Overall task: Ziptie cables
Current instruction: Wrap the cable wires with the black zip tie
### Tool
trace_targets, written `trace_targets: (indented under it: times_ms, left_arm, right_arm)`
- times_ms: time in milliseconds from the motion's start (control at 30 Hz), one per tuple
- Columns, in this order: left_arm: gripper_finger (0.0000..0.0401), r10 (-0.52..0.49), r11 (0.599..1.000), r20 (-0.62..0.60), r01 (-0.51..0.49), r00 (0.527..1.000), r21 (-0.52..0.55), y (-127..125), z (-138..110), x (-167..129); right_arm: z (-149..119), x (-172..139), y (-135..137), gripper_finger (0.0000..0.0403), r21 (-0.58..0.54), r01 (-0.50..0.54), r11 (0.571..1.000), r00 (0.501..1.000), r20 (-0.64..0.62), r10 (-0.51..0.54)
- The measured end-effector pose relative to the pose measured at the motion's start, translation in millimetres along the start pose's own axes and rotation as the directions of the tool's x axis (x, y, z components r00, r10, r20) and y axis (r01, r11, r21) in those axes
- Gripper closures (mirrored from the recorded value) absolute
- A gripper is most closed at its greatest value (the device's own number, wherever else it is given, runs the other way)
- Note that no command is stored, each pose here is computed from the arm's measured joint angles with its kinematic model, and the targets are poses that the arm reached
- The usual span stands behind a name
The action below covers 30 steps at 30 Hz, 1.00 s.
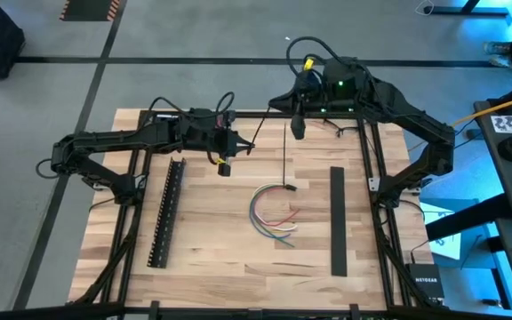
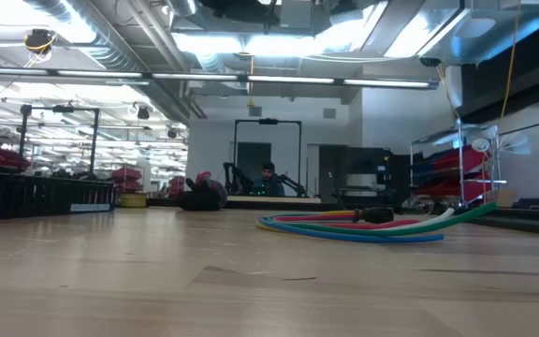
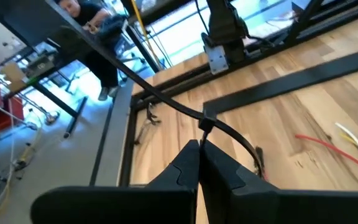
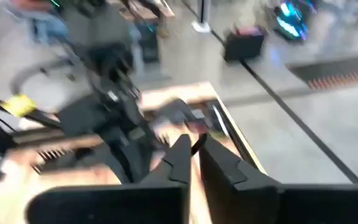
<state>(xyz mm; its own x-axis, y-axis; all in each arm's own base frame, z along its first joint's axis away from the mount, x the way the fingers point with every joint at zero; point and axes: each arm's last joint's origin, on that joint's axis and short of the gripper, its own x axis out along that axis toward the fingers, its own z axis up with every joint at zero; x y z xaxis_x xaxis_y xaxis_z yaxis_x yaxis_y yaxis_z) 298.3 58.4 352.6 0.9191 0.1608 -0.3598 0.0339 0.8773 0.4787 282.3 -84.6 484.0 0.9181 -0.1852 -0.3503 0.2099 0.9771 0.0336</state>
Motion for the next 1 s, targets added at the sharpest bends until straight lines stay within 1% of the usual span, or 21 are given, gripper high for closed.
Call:
trace_targets:
  times_ms: [100,200,267,367,467,567,600,667,767,833,900,933,1000]
  left_arm:
    - [0.0400,-0.002,1.000,-0.001,0.002,1.000,-0.019,0,0,0]
    - [0.0400,-0.003,0.999,0.001,0.003,1.000,-0.040,-1,0,0]
    - [0.0400,-0.010,0.999,-0.001,0.010,1.000,-0.045,-3,0,3]
    - [0.0400,-0.025,0.998,-0.004,0.025,1.000,-0.066,-8,0,8]
    - [0.0400,-0.051,0.994,-0.006,0.050,0.999,-0.096,-15,0,18]
    - [0.0400,-0.071,0.989,-0.006,0.070,0.997,-0.127,-23,-2,31]
    - [0.0400,-0.074,0.988,-0.007,0.073,0.997,-0.139,-25,-3,36]
    - [0.0400,-0.074,0.982,0.001,0.073,0.997,-0.176,-28,-4,46]
    - [0.0400,-0.069,0.974,0.006,0.069,0.998,-0.217,-30,-9,60]
    - [0.0400,-0.075,0.967,0.001,0.073,0.997,-0.243,-34,-12,68]
    - [0.0400,-0.088,0.958,-0.017,0.080,0.996,-0.276,-38,-16,76]
    - [0.0400,-0.094,0.954,-0.026,0.082,0.995,-0.288,-40,-19,80]
    - [0.0400,-0.107,0.949,-0.032,0.093,0.994,-0.302,-47,-22,89]
  right_arm:
    - [0,-19,-3,0.0336,0.025,0.079,0.997,0.992,-0.104,-0.075]
    - [-2,-35,-3,0.0290,0.023,0.120,0.992,0.975,-0.190,-0.114]
    - [-8,-37,-1,0.0265,0.032,0.118,0.993,0.960,-0.259,-0.105]
    - [-25,-28,0,0.0241,0.066,0.054,0.996,0.923,-0.384,-0.025]
    - [-43,-9,5,0.0232,0.077,-0.030,0.997,0.898,-0.437,0.061]
    - [-73,13,8,0.0231,0.040,-0.065,0.997,0.845,-0.529,0.076]
    - [-83,22,9,0.0231,0.037,-0.074,0.997,0.837,-0.541,0.082]
    - [-100,38,13,0.0231,0.047,-0.117,0.992,0.839,-0.530,0.124]
    - [-129,51,19,0.0231,0.070,-0.178,0.982,0.828,-0.528,0.188]
    - [-148,53,24,0.0231,0.091,-0.206,0.974,0.814,-0.538,0.222]
    - [-168,52,28,0.0230,0.118,-0.203,0.972,0.798,-0.555,0.234]
    - [-175,51,28,0.0230,0.126,-0.200,0.972,0.802,-0.548,0.236]
    - [-187,48,31,0.0230,0.135,-0.203,0.970,0.828,-0.504,0.244]
